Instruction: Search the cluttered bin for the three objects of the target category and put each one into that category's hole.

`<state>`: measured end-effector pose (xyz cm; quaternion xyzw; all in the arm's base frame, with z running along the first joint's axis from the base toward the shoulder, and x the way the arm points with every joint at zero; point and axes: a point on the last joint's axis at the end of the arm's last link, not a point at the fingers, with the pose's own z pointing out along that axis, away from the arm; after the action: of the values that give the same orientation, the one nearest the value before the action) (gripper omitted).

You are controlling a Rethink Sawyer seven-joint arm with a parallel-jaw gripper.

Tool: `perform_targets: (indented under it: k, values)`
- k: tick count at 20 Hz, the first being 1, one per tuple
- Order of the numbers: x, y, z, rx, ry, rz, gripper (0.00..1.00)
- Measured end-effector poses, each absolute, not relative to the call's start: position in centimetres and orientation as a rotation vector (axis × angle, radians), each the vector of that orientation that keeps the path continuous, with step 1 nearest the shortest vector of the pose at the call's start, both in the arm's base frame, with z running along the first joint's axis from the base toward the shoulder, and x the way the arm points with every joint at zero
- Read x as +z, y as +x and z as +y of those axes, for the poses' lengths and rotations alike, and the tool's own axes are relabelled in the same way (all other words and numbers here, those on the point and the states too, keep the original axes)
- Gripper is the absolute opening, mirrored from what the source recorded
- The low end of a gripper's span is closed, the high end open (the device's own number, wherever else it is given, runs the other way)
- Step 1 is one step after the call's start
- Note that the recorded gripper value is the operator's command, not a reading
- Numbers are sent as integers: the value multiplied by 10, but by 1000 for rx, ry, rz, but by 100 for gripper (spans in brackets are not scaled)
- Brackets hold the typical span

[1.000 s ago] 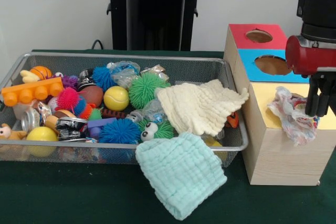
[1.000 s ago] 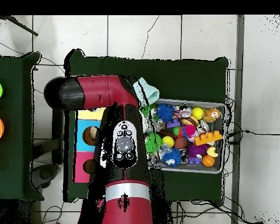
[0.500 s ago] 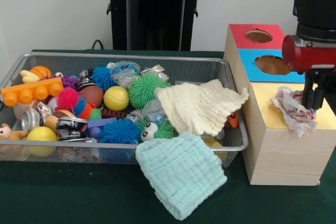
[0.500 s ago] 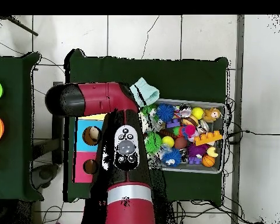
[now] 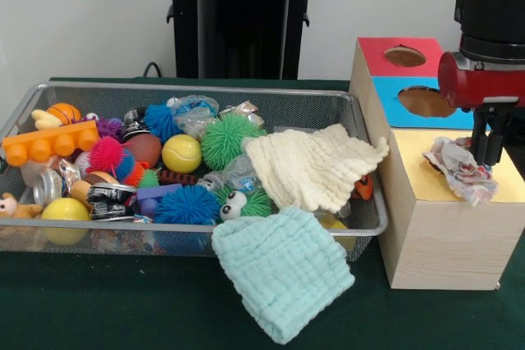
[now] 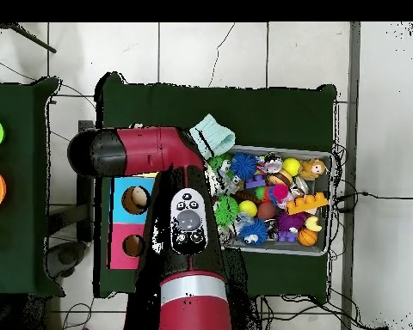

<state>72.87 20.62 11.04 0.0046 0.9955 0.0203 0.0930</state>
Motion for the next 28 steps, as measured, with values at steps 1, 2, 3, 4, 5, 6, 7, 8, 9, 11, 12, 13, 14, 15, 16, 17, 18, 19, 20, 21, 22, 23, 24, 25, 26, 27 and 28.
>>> perform_targets:
  k: [1,2,3,4,5,6,7,8,9,11,12,13,14,15,16,17,18,19,20,21,22,23,24,25,26,27,28]
  values:
    - [110,729,206,61,13,2953,0]
    - [111,729,206,61,13,2951,0]
    - [110,729,206,61,13,2950,0]
    - [110,728,206,61,13,2946,0]
    - [110,728,206,62,13,2944,0]
    - [110,729,206,62,13,2939,0]
    - [110,729,207,62,13,2936,0]
    - [110,729,207,63,13,2931,0]
    - [109,730,207,64,13,2923,0]
    - [109,730,207,65,14,2913,0]
    - [108,731,207,65,14,2904,0]
    - [107,731,207,66,14,2898,0]
    - [106,731,207,65,12,2895,0]
    - [105,730,207,64,10,2891,0]
    - [104,730,206,62,7,2889,0]
    - [103,730,206,60,4,2887,0]
    - [100,729,206,53,-6,2884,0]
    - [98,728,205,50,-11,2883,0]
    - [95,726,205,41,-24,2881,0]
    - [93,726,204,37,-29,2880,0]
    - [92,725,204,32,-36,2879,0]
    - [90,724,202,28,-42,2878,0]
    - [88,723,201,23,-49,2877,0]
    - [88,723,200,20,-52,2876,0]
    - [87,723,199,18,-55,2875,0]
    - [86,722,196,10,-63,2872,0]
    - [86,722,196,9,-65,2871,0]
